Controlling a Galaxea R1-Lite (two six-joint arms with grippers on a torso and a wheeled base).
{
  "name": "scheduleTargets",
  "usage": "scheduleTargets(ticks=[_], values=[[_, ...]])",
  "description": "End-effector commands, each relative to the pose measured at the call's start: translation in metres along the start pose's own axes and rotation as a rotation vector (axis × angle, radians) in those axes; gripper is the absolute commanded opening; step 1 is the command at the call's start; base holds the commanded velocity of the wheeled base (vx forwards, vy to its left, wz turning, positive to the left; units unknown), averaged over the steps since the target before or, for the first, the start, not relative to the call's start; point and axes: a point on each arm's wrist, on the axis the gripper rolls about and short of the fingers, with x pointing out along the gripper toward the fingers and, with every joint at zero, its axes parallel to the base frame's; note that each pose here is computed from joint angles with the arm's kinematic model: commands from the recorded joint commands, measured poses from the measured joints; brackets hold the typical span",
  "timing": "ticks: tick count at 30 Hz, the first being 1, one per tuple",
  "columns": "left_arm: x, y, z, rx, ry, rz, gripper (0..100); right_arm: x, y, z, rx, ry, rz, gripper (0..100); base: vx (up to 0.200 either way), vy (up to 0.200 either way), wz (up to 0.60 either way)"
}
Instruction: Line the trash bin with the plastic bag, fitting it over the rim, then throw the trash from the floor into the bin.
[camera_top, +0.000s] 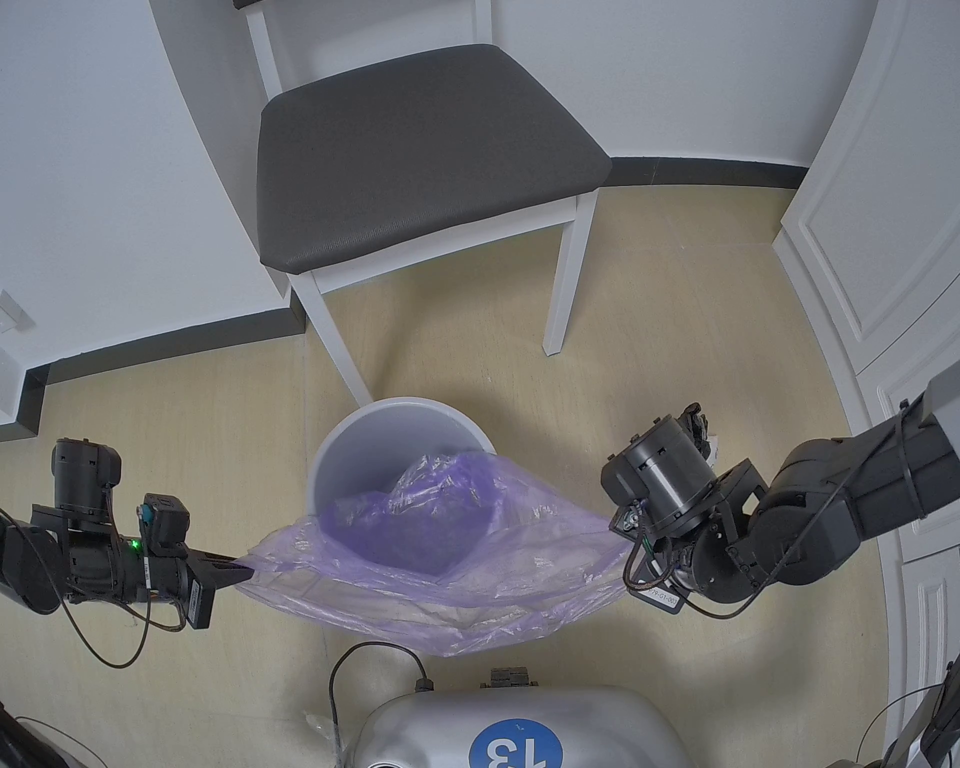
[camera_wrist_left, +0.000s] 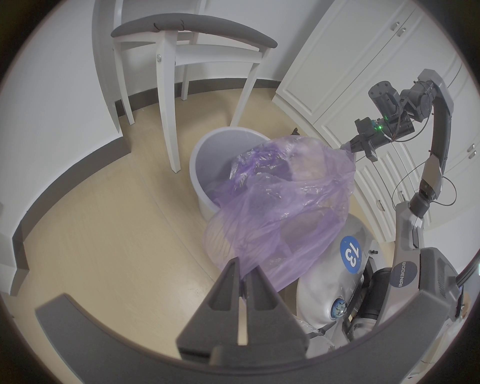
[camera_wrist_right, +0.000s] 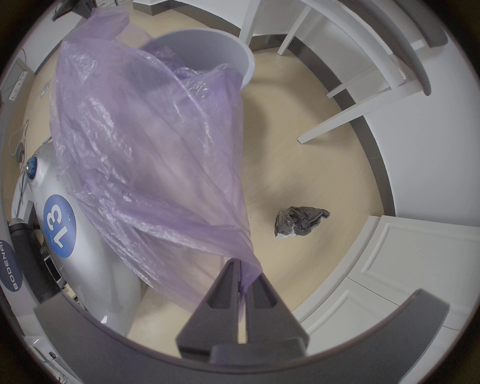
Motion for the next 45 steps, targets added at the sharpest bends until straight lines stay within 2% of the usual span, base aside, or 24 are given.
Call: scheduleTargets(ticks=[1, 8, 15, 23, 25, 30, 35, 40, 45], values=[[0.01, 0.005, -0.006, -0.016, 0.034, -0.017, 0, 0.009, 0.007, 0.0, -0.02, 0.024, 0.012, 0, 0.0, 0.0, 0.0], [0.019, 0.011, -0.008, -0.031, 0.055, -0.027, 0, 0.026, 0.014, 0.002, -0.028, 0.054, 0.018, 0, 0.0, 0.0, 0.0], [0.036, 0.028, -0.012, -0.076, 0.057, -0.026, 0, 0.051, 0.01, 0.018, 0.057, 0.042, -0.008, 0, 0.0, 0.0, 0.0], [0.059, 0.04, -0.015, -0.149, -0.054, 0.001, 0, 0.062, -0.001, 0.03, 0.159, -0.044, -0.068, 0, 0.0, 0.0, 0.0], [0.062, 0.039, -0.015, -0.152, -0.064, 0.001, 0, 0.063, -0.003, 0.031, 0.169, -0.05, -0.076, 0, 0.0, 0.0, 0.0], [0.071, 0.033, -0.009, -0.177, -0.174, 0.006, 0, 0.065, -0.024, 0.037, 0.244, -0.089, -0.138, 0, 0.0, 0.0, 0.0], [0.072, 0.028, -0.001, -0.205, -0.278, 0.009, 0, 0.058, -0.035, 0.042, 0.286, -0.138, -0.168, 0, 0.0, 0.0, 0.0], [0.079, 0.028, -0.007, -0.191, -0.311, 0.018, 0, 0.054, -0.039, 0.045, 0.304, -0.162, -0.18, 0, 0.0, 0.0, 0.0], [0.08, 0.027, -0.012, -0.19, -0.304, 0.021, 0, 0.046, -0.039, 0.045, 0.301, -0.18, -0.183, 0, 0.0, 0.0, 0.0]])
